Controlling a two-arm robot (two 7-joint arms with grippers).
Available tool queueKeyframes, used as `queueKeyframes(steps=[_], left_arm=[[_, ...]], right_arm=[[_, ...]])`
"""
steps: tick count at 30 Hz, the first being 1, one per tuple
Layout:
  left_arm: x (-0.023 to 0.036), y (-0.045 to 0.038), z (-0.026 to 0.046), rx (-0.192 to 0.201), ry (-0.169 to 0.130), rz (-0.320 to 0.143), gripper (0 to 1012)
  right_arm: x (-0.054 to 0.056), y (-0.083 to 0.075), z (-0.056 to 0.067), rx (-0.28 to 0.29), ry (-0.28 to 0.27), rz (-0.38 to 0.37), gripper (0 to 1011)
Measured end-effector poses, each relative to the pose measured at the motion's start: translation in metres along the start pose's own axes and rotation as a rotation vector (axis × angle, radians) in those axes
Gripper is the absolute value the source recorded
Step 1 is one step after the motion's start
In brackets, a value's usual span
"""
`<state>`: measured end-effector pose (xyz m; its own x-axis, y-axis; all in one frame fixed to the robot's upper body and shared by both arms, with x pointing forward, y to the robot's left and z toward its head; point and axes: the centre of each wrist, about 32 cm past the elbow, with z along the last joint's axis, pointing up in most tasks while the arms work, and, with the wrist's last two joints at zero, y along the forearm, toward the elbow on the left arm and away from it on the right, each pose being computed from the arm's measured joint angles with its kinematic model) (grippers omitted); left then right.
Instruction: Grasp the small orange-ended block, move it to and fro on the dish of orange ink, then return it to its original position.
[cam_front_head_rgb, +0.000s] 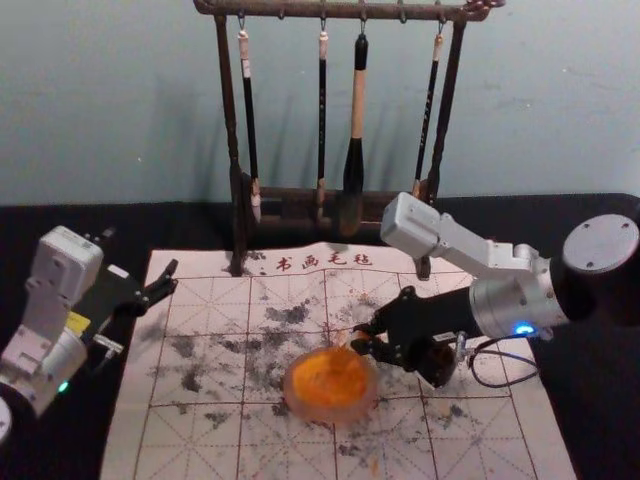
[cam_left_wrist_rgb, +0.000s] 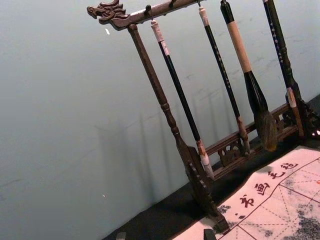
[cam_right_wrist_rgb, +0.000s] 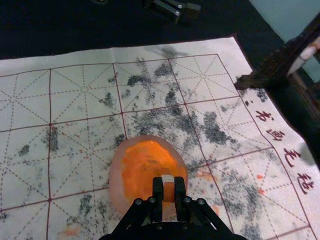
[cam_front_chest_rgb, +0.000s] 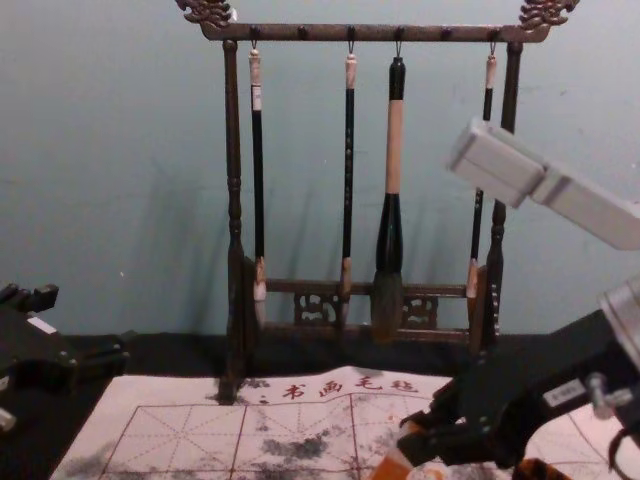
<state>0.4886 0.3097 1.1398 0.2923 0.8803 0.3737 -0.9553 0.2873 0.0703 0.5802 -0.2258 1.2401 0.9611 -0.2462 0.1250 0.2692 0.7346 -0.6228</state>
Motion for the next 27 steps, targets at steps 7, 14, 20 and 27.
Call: queueKeyframes(steps=[7, 14, 20, 27], left_arm=[[0.0, 0.0, 0.0, 0.0, 0.0, 0.0, 1002], [0.0, 0.0, 0.0, 0.0, 0.0, 0.0, 1002], [0.0, 0.0, 0.0, 0.0, 0.0, 0.0, 1001], [0.0, 0.0, 0.0, 0.0, 0.0, 0.0, 1001]], right_arm=[[-0.004, -0.01, -0.004, -0.012, 0.0, -0.009, 119], [-0.013, -0.019, -0.005, -0.013, -0.013, 0.0, 119], [-0.023, -0.021, -0.006, -0.003, -0.013, 0.018, 119], [-0.027, -0.016, -0.004, 0.006, -0.014, 0.035, 119]])
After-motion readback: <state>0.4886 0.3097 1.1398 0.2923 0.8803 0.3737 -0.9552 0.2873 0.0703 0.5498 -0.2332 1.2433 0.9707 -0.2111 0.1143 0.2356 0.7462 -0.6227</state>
